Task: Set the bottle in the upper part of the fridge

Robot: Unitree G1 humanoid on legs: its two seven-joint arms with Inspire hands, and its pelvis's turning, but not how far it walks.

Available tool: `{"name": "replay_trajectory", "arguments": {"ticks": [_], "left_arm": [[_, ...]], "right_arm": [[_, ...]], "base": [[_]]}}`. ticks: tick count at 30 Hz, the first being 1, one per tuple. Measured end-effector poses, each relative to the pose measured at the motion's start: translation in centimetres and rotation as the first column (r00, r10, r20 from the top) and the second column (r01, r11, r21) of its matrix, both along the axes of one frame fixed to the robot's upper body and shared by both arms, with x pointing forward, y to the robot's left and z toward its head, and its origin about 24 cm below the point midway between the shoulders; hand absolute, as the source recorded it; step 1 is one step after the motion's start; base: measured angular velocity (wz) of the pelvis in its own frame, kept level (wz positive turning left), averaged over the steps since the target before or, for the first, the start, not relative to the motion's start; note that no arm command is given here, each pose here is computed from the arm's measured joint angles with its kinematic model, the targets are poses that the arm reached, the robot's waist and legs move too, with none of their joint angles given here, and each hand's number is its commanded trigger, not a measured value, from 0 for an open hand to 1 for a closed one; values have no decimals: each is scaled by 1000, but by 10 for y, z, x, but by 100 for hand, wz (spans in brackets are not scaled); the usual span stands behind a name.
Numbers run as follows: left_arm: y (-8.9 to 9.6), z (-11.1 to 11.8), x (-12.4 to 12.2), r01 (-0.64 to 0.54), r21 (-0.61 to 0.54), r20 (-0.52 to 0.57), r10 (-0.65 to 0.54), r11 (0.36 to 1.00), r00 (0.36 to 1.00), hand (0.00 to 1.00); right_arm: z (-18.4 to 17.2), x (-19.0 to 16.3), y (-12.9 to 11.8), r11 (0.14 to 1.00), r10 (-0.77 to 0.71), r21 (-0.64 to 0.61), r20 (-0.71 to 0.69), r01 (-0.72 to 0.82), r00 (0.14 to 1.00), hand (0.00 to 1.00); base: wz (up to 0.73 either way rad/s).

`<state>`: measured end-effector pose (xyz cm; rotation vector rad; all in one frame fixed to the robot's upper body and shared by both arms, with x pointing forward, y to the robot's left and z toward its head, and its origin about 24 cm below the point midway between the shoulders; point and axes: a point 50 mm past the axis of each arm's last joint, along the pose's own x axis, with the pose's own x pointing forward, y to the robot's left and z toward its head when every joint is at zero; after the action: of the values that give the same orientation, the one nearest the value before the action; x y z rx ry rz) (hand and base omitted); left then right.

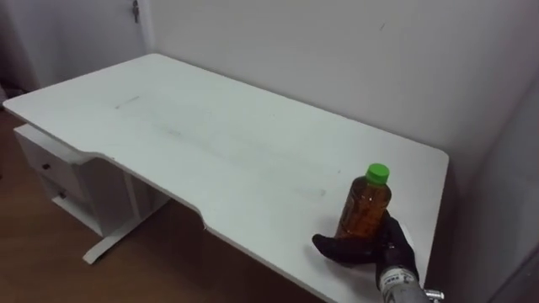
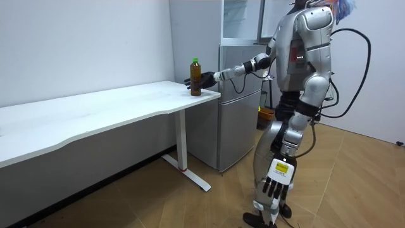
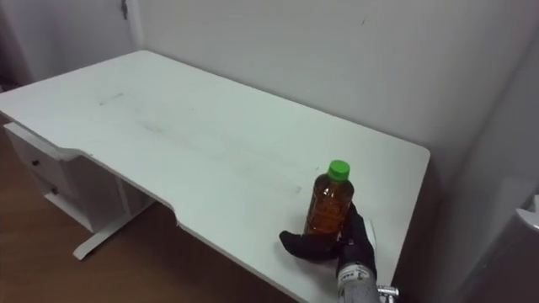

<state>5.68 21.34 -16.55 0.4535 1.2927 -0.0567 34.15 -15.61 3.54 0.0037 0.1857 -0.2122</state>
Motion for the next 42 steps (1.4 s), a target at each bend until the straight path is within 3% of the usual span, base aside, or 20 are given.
{"name": "replay_trajectory", "arguments": {"ticks": [11, 12, 13, 26, 42], "left_arm": [[6, 2, 0, -35, 10, 20, 35, 999, 999, 0], [6, 2, 1, -33, 13, 22, 33, 999, 999, 0], [6, 2, 1, -30, 19, 26, 29, 999, 999, 0], [-3, 6, 10, -16, 8, 97, 15, 1000, 995, 0], [-7, 2, -5, -24, -45, 56, 27, 999, 998, 0]], "right_arm": [[2, 6, -16, 996, -69, -48, 10, 69, 998, 0], [1, 6, -17, 996, -71, -51, 8, 71, 997, 20], [1, 6, -19, 995, -78, -55, 8, 79, 997, 100], [7, 6, -52, 980, -194, -24, 39, 195, 980, 100], [9, 8, -41, 996, -87, -11, 32, 87, 996, 100]], "base": [[10], [12], [9], [2], [-3]]}}
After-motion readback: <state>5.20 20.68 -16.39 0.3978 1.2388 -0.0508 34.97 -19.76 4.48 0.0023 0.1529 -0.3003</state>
